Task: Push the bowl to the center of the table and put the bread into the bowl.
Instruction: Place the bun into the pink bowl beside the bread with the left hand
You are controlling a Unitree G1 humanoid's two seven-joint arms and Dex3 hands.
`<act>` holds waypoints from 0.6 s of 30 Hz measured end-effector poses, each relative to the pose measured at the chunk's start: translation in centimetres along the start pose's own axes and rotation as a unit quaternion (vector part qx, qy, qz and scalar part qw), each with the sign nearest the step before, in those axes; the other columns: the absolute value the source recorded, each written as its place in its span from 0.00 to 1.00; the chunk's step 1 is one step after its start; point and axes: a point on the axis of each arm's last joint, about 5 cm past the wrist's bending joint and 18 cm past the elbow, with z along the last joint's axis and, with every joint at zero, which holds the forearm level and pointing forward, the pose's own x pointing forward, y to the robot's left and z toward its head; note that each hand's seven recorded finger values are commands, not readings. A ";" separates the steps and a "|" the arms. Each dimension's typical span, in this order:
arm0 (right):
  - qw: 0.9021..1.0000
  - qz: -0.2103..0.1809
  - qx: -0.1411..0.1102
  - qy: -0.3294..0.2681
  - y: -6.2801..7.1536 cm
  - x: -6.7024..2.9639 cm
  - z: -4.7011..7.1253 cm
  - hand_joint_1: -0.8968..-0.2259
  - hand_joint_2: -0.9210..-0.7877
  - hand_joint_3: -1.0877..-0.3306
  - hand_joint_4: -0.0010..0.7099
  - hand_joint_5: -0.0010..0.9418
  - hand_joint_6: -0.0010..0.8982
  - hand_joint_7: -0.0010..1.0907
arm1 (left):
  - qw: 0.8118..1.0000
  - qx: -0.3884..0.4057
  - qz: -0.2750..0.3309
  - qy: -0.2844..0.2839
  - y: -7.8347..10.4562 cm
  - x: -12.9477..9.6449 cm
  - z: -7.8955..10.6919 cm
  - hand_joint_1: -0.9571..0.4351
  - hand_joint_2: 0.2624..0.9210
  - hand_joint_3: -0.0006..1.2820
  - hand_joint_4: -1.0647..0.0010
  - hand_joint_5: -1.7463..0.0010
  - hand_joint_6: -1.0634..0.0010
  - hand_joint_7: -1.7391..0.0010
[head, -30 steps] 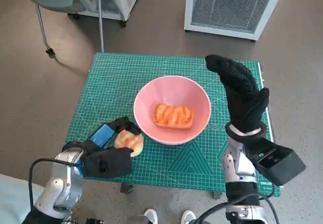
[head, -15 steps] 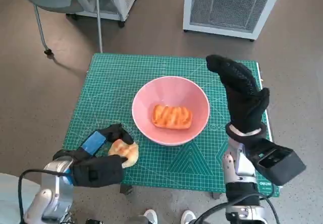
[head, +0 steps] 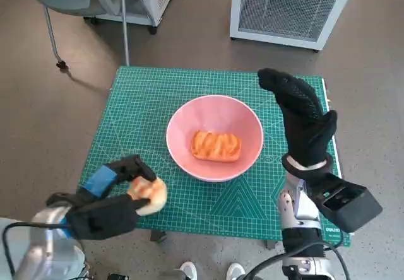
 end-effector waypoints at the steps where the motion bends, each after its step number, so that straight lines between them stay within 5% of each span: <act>1: 1.000 0.000 0.000 0.000 0.0 0.00 0.0 0.59 0.00 0.35 0.38 0.01 0.00 0.61 | 1.000 0.000 0.009 -0.003 0.3 -0.2 0.1 0.69 0.62 0.37 0.29 0.36 0.37 0.30; 18: 1.000 0.001 0.001 0.001 0.1 0.03 0.0 0.59 0.00 0.36 0.38 0.01 0.00 0.61 | 0.990 0.022 0.117 -0.074 4.4 -1.9 2.1 0.69 0.74 0.29 0.33 0.36 0.41 0.28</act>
